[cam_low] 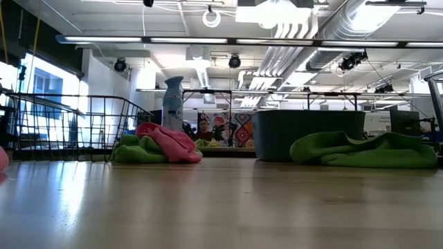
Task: Sort microfiber towel by color & place in baskets
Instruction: Put the blue towel into the blue bin
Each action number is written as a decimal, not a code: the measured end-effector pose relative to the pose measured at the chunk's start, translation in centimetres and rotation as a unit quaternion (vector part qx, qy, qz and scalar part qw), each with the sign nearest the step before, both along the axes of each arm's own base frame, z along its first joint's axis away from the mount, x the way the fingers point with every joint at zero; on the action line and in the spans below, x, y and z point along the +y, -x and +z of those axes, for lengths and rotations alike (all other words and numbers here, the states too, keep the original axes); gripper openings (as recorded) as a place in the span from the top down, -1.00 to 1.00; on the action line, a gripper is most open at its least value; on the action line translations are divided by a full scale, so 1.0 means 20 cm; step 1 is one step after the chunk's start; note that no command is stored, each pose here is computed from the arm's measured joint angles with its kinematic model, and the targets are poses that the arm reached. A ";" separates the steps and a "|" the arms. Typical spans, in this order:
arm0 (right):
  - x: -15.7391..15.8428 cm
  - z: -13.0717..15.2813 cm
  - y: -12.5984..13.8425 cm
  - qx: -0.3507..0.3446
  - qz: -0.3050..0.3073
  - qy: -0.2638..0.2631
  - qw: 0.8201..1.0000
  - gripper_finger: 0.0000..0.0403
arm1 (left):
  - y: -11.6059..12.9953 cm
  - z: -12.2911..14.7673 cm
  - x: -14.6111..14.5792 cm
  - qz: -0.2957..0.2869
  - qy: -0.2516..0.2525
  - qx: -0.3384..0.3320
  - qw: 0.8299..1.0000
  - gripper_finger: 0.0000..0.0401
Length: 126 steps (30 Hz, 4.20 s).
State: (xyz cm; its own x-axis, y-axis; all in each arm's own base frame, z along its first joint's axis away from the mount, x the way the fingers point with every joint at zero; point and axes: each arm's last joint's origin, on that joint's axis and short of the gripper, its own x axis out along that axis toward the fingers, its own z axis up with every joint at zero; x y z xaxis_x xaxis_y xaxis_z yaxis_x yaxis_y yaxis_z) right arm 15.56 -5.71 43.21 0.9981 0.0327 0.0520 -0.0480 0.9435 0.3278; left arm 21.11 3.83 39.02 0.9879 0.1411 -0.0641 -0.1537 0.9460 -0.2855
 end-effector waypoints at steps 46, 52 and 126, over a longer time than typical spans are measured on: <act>-0.07 -0.14 -0.13 0.102 -0.021 -0.018 0.994 -0.15 | 0.29 -0.72 -0.91 -0.239 0.093 0.590 0.766 0.00; -0.07 -0.14 -0.13 0.104 -0.026 -0.018 0.994 -0.15 | 0.35 -0.82 -0.91 -0.188 0.074 0.609 0.767 0.00; -0.08 -0.16 -0.13 0.122 -0.055 -0.015 0.991 -0.15 | 0.39 -0.07 -0.59 -0.299 0.317 0.338 0.835 1.00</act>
State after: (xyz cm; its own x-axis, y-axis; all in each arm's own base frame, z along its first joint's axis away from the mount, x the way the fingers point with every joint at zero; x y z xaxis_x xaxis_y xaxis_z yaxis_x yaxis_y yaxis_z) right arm 18.16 -7.27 40.07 0.9784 -0.0759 -0.1922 0.1396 0.9285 0.3442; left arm 13.38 -8.06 37.57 0.5781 -0.6370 -0.5099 -0.0371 0.6038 -0.7963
